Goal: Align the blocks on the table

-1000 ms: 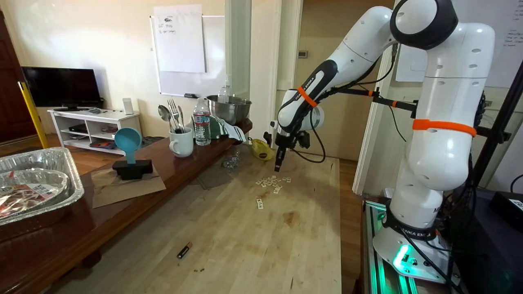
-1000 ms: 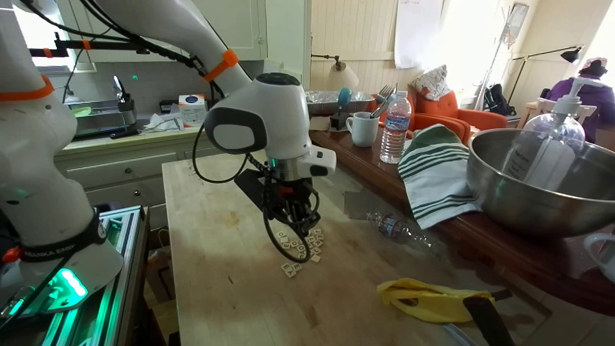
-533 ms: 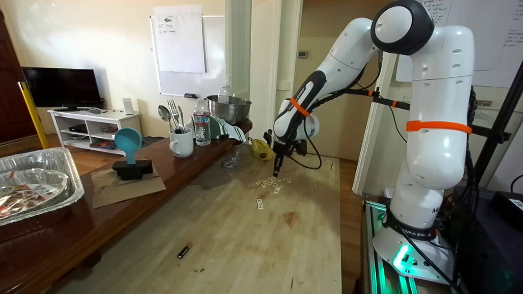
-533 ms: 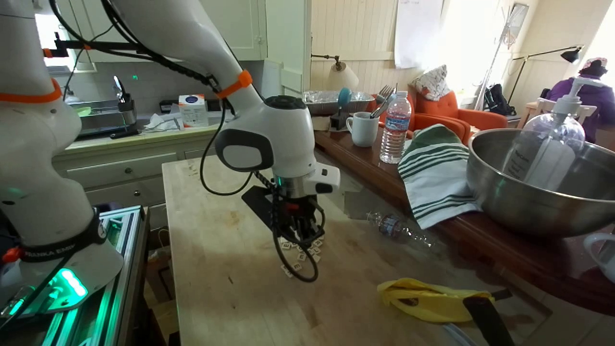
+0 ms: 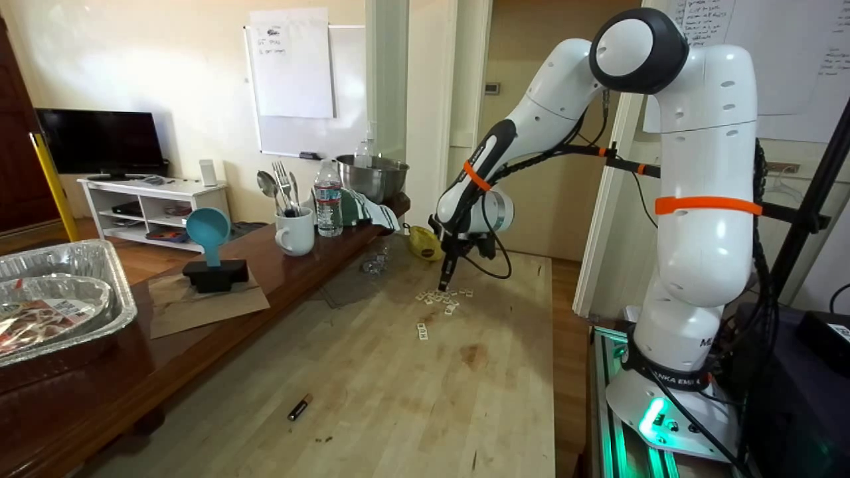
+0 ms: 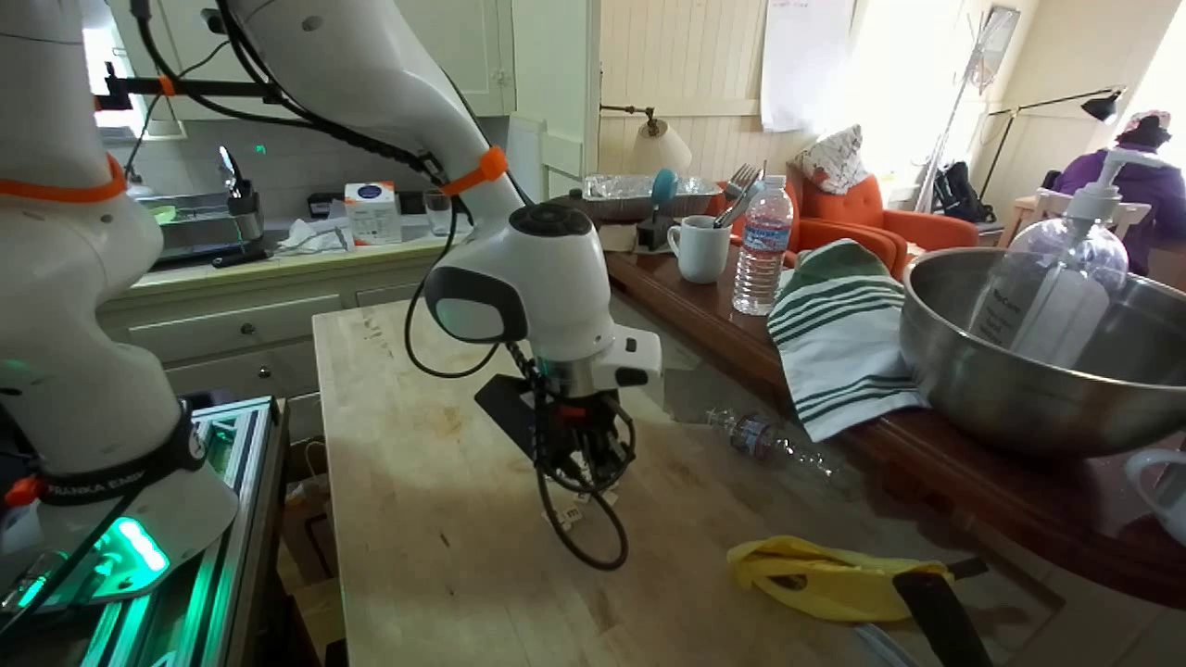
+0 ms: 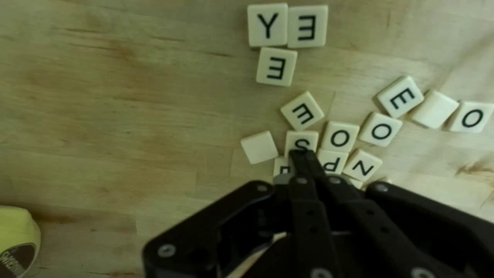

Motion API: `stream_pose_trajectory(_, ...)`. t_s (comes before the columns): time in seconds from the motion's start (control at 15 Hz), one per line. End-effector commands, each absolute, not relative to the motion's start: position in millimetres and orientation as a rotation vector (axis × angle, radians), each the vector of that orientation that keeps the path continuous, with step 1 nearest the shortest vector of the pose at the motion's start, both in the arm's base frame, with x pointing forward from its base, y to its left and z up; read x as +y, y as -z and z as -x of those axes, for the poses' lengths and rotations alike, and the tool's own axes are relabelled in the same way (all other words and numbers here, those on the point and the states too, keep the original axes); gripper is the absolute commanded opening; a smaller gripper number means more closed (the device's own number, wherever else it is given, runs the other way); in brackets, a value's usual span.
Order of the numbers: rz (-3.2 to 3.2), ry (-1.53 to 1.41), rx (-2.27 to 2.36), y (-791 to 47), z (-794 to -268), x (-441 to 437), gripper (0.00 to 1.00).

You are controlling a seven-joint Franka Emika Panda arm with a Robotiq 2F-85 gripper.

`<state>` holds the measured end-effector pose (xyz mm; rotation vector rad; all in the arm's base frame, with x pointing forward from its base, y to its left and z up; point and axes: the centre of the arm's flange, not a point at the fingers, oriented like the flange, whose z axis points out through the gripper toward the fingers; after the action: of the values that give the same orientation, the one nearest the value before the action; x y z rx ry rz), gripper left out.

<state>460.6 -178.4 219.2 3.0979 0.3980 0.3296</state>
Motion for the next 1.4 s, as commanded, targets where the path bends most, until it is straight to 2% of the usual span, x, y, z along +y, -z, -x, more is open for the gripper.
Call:
stream_pose_trajectory(0.0, -3.101, -0.382, 0.427, -207, -463, -185, 0.0)
stream_pose_trajectory(1.33, -3.1, -0.499, 0.488, -199, -439, -189, 0.0)
